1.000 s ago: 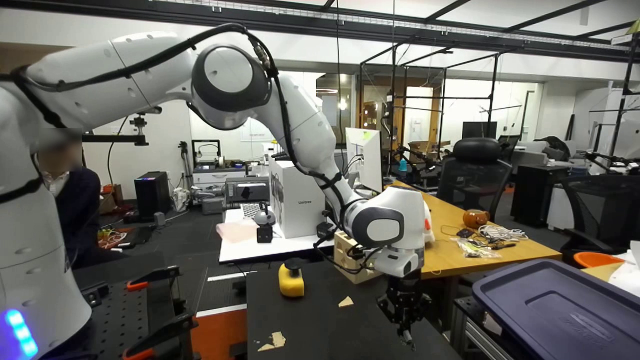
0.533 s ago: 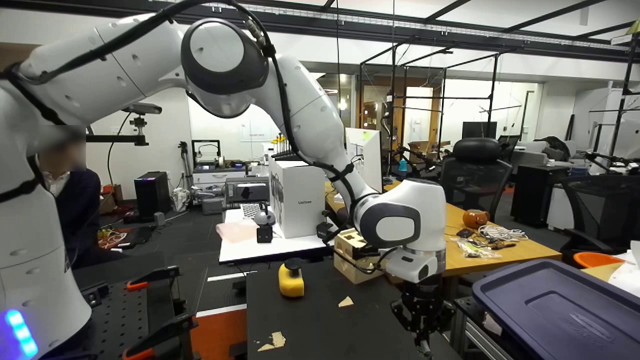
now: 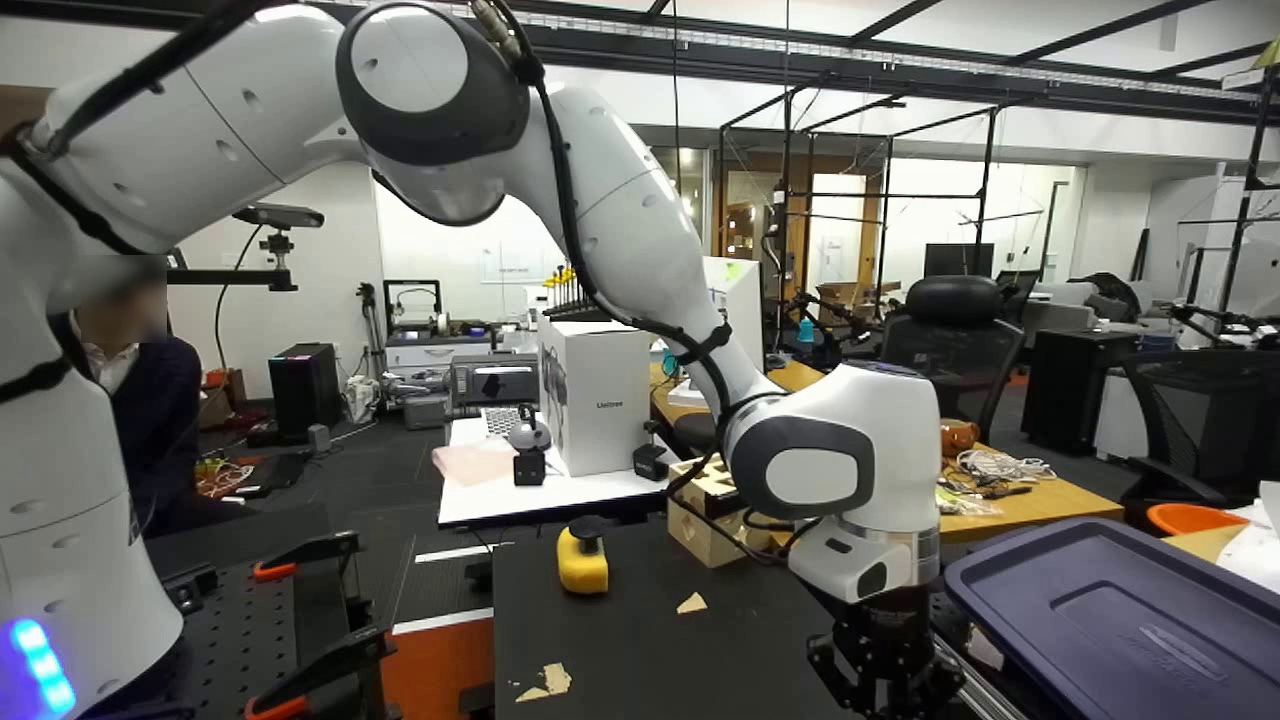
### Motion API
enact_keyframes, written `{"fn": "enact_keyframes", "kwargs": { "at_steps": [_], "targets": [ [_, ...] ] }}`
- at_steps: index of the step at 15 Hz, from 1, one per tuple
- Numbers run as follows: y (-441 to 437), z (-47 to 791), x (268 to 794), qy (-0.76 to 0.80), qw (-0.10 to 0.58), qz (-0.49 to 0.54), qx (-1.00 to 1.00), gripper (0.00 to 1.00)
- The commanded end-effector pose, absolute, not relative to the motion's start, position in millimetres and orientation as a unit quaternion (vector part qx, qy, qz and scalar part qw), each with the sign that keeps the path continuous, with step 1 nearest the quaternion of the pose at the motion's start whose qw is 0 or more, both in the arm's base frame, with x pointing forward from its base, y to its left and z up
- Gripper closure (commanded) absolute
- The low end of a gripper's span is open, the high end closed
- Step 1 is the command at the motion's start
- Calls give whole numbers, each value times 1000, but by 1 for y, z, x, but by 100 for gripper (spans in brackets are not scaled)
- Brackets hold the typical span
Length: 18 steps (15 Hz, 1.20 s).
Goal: Pick up the sweets from the table and put them in the bowl
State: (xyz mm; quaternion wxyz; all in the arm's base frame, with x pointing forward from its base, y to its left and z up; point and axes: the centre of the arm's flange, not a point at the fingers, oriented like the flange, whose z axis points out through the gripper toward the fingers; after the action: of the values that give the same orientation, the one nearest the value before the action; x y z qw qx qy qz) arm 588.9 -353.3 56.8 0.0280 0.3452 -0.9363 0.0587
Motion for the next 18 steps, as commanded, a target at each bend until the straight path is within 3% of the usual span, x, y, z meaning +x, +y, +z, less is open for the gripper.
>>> {"fn": "enact_keyframes", "kwargs": {
  "at_steps": [1,8,18],
  "targets": [
    [-344,65,579,-946,29,68,316,55],
    [-294,60,587,-930,17,49,365,3],
    [-225,68,585,-829,-72,-50,552,0]
  ]
}}
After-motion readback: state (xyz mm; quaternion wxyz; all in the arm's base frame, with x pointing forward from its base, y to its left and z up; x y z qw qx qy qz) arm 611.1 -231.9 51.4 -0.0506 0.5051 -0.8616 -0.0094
